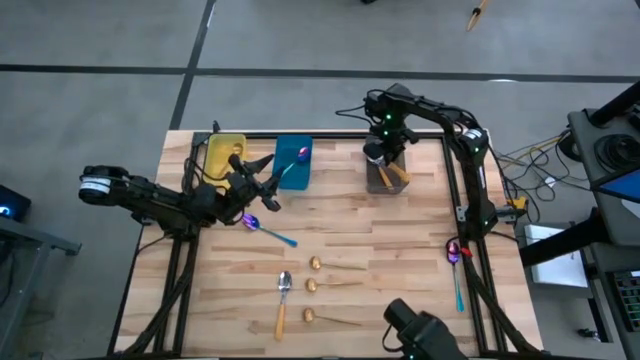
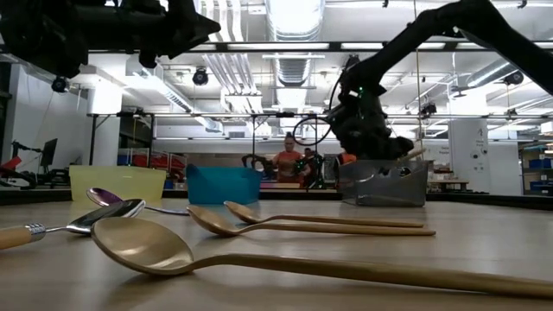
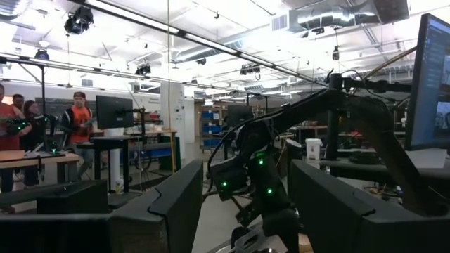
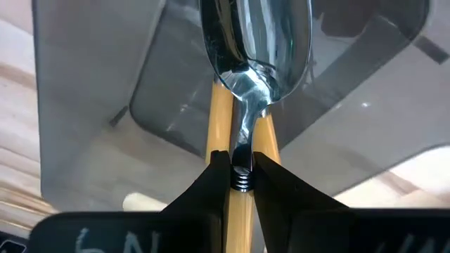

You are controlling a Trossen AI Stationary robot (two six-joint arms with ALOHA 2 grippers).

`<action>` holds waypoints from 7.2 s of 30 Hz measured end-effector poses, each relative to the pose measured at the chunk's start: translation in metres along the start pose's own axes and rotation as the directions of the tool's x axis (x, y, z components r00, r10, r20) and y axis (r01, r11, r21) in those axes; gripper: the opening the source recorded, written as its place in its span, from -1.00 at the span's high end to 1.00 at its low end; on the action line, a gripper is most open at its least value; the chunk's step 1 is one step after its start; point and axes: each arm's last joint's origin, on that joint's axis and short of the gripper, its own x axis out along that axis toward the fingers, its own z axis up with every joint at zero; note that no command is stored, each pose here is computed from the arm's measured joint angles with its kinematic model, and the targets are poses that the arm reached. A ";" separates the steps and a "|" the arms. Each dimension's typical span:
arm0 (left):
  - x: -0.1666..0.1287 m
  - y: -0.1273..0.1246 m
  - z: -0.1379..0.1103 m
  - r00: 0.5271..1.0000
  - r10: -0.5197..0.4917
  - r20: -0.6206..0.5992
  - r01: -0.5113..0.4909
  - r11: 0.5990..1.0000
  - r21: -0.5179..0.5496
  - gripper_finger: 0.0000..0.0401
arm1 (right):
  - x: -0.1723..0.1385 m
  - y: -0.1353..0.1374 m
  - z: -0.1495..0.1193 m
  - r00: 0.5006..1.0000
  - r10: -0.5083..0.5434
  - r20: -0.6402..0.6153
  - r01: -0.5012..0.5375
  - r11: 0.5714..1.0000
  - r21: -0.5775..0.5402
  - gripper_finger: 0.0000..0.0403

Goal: Sort silverware by color (type)
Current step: Put the yellow spoon into the black bin, then put the gold spoon into the yellow bin

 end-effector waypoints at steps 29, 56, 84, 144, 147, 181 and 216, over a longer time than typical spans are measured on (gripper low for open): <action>0.000 0.000 -0.001 1.000 -0.003 -0.010 0.003 1.000 0.007 0.03 | -0.005 0.003 0.002 0.997 0.012 0.074 -0.011 1.000 -0.014 0.23; -0.033 -0.027 -0.056 0.671 -0.182 -0.719 0.156 0.982 -0.104 0.03 | -0.098 0.156 -0.163 0.702 0.215 0.679 0.247 0.821 -0.515 0.28; -0.056 -0.047 -0.014 0.153 -0.063 -0.986 0.397 0.918 0.003 0.03 | 0.076 0.236 -0.254 0.770 0.398 0.498 0.282 0.488 -0.826 0.30; -0.046 -0.072 0.117 0.522 -0.063 -0.851 0.331 0.934 0.134 0.03 | 0.219 0.275 -0.213 0.857 0.222 0.465 0.358 0.392 -0.848 0.31; -0.045 -0.072 0.117 0.533 -0.057 -0.844 0.323 0.936 0.141 0.03 | 0.223 0.275 -0.210 0.854 0.230 0.467 0.356 0.396 -0.847 0.31; -0.050 -0.089 0.085 0.590 -0.006 -0.808 0.390 0.878 0.278 0.03 | 0.106 0.261 -0.225 0.540 0.476 0.694 0.528 0.450 -0.720 0.95; -0.013 -0.068 -0.005 0.914 -0.302 -0.273 0.271 0.952 -0.146 0.03 | 0.079 0.261 -0.215 -0.399 0.712 0.577 0.404 0.702 -0.587 0.95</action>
